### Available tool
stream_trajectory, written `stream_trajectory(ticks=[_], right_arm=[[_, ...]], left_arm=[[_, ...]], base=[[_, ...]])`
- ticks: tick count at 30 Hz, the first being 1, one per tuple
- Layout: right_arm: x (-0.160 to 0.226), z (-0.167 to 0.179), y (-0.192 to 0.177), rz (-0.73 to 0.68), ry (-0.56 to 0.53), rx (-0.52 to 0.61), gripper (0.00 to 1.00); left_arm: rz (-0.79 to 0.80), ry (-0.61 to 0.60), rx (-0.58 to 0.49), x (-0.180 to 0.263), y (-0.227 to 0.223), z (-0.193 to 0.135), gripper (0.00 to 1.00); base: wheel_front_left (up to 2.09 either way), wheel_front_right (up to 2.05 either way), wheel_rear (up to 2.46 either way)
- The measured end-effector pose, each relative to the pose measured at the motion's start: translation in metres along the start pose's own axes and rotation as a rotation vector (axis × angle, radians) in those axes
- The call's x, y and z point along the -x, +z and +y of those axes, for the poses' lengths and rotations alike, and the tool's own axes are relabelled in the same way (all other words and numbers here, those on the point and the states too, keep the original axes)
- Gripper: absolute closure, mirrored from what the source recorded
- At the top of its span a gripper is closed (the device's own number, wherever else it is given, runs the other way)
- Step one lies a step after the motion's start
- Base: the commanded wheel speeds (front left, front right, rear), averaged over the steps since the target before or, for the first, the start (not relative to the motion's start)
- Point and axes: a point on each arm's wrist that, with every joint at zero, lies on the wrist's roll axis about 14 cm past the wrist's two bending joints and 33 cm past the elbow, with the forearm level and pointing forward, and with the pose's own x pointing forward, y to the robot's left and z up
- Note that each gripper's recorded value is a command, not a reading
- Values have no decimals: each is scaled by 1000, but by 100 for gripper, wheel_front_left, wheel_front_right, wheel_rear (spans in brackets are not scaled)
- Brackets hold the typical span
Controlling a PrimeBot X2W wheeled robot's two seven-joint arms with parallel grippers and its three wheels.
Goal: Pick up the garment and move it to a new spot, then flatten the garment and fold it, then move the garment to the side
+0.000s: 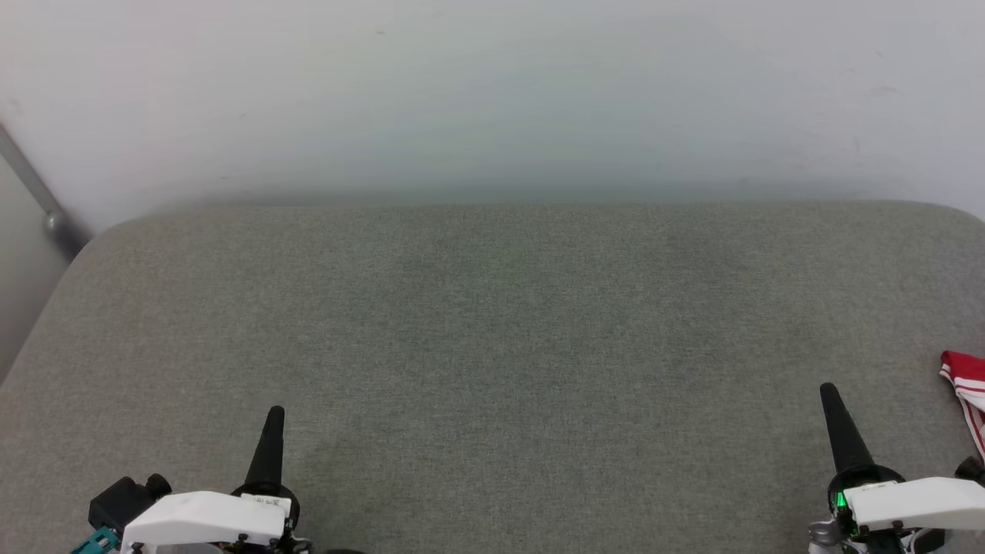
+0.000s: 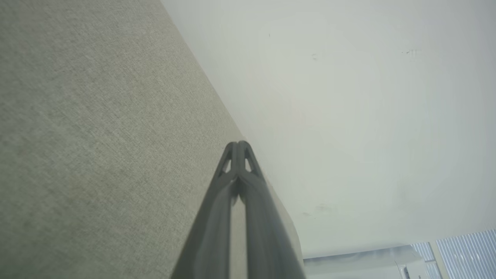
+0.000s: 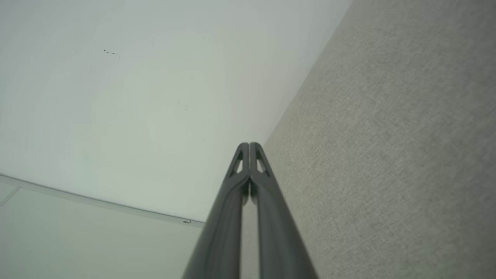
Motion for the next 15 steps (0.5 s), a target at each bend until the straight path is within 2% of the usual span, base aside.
stream_trajectory(ticks=[15], right_arm=[[-8,4,2,6,9,-138,100]], left_arm=[[11,-21,148,-9,2,-5,100]], base=[[0,0,0]])
